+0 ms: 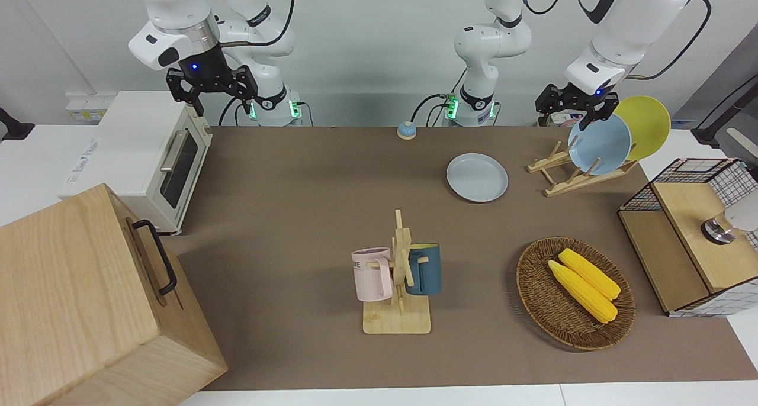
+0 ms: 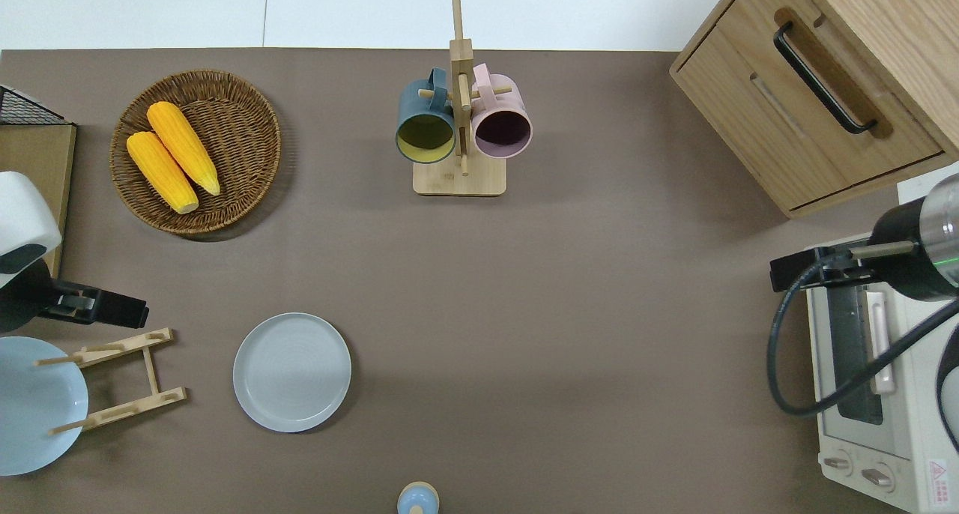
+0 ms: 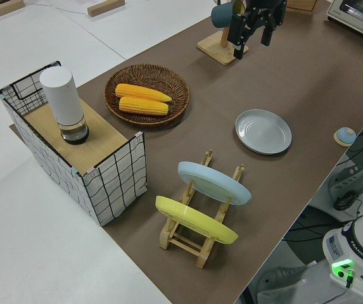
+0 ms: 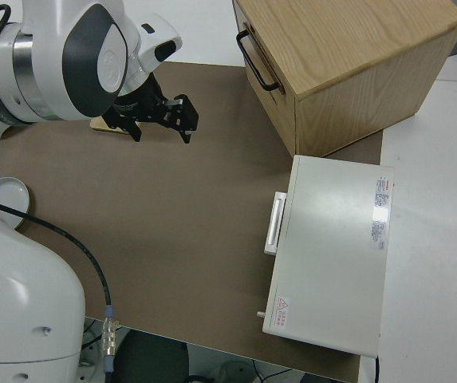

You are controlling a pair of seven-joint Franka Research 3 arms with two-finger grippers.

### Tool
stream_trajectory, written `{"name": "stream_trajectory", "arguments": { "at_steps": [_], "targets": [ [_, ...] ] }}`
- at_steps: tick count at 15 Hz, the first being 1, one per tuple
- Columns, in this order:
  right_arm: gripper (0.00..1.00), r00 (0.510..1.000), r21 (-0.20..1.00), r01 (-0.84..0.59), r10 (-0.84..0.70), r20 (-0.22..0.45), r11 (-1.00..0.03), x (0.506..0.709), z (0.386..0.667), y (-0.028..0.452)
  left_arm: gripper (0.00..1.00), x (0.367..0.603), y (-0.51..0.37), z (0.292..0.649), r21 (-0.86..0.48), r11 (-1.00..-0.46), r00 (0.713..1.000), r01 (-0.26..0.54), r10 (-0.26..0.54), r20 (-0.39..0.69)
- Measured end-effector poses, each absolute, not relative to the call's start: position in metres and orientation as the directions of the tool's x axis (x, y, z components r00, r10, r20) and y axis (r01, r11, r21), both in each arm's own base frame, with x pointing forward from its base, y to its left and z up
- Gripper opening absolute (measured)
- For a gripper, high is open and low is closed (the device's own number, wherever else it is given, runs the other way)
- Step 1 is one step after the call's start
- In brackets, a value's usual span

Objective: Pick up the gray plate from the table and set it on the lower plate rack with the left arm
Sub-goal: 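Move the left gripper toward the gray plate on the table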

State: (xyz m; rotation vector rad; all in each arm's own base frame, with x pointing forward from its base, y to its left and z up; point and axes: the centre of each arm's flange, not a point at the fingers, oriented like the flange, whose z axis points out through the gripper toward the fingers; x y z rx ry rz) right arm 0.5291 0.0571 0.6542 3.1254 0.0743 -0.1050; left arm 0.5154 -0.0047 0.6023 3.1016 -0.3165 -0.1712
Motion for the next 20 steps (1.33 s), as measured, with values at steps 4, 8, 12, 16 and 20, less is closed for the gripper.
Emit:
{"name": "stream_trajectory", "arguments": {
  "at_steps": [4,8,12,16,20],
  "targets": [
    [0.99,0.997,0.012,0.048,0.047,-0.067,-0.999,0.529,0.654,0.057,1.00,0.516,-0.004,0.599,0.037,-0.985,0.979,-0.169,-0.172,-0.113],
    [0.99,0.997,0.012,0.048,0.047,-0.067,-0.999,0.529,0.654,0.057,1.00,0.515,-0.004,0.588,0.039,-0.988,0.978,-0.151,-0.155,-0.137],
    [0.99,0.997,0.012,0.048,0.047,-0.067,-0.999,0.529,0.654,0.057,1.00,0.513,-0.004,0.573,0.042,-0.989,0.975,-0.144,-0.149,-0.163],
    [0.99,0.997,0.012,0.048,0.047,-0.067,-0.999,0.529,0.654,0.057,1.00,0.512,-0.006,0.548,0.063,-0.990,0.977,-0.123,-0.132,-0.168],
    [0.99,0.997,0.012,0.048,0.047,-0.067,-0.999,0.529,0.654,0.057,1.00,0.505,-0.006,0.522,0.064,-0.991,0.978,-0.115,-0.124,-0.167]
  ]
}}
